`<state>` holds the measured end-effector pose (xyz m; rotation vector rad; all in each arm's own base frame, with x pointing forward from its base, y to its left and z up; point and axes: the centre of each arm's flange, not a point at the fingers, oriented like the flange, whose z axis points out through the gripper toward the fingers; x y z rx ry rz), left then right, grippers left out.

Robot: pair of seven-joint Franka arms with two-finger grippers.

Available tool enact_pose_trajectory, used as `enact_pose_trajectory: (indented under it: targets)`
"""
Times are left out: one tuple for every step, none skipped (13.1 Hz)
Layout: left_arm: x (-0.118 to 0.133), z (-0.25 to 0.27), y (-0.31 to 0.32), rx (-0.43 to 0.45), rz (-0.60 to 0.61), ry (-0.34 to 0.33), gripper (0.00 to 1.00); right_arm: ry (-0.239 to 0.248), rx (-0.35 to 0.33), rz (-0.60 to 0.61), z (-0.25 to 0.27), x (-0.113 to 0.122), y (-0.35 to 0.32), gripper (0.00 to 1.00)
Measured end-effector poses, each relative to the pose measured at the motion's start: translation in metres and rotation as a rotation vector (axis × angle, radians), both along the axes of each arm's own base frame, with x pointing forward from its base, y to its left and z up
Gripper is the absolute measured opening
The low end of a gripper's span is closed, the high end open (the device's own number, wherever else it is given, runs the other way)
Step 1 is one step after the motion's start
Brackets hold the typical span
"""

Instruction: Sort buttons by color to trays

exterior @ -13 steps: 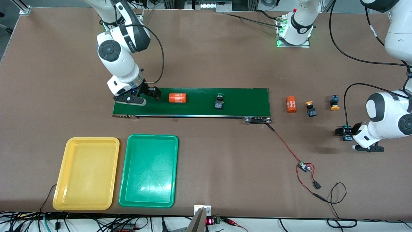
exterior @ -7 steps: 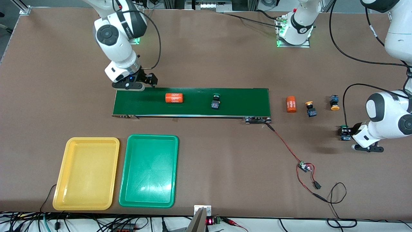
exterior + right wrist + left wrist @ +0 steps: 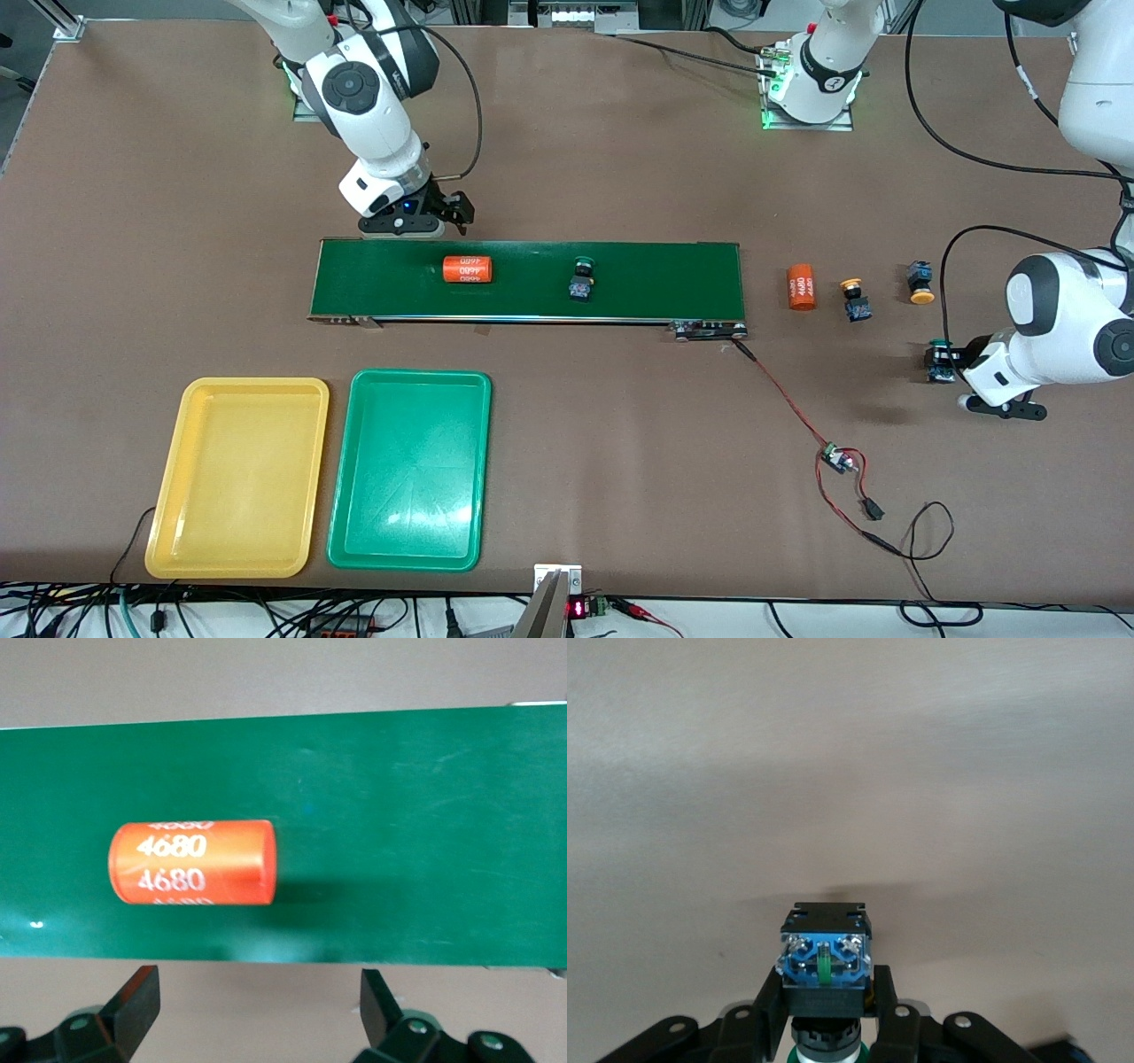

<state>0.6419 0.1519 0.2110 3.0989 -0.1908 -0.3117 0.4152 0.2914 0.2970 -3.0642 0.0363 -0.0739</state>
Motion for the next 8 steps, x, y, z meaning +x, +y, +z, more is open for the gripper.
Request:
enact_pose_trajectory:
  targets:
    - [0.002,0.014,-0.009,-0.002,-0.014,0.004,0.43,0.002,0.007,-0.002,-0.001,0.006,0.004,1.00]
    - [0.003,0.028,-0.019,-0.003,-0.027,0.006,0.43,0.002,0.015,-0.007,-0.001,0.012,0.008,1.00]
    - [0.004,0.039,-0.028,-0.008,-0.036,0.003,0.43,0.002,0.022,-0.011,-0.002,0.017,0.011,1.00]
    - [0.006,0.049,-0.040,-0.018,-0.045,-0.003,0.43,0.001,0.027,-0.012,-0.002,0.022,0.013,1.00]
    - [0.007,0.056,-0.055,-0.023,-0.054,-0.006,0.43,0.000,0.028,-0.013,-0.002,0.025,0.015,1.00]
    - [0.007,0.061,-0.074,-0.023,-0.051,-0.007,0.43,-0.001,0.028,-0.015,-0.001,0.028,0.016,1.00]
    - [0.005,0.066,-0.096,-0.019,-0.039,-0.005,0.43,0.002,0.028,-0.017,0.000,0.031,0.017,1.00]
    - [0.001,0.072,-0.121,-0.022,-0.024,0.000,0.43,0.006,0.027,-0.022,0.003,0.035,0.019,1.00]
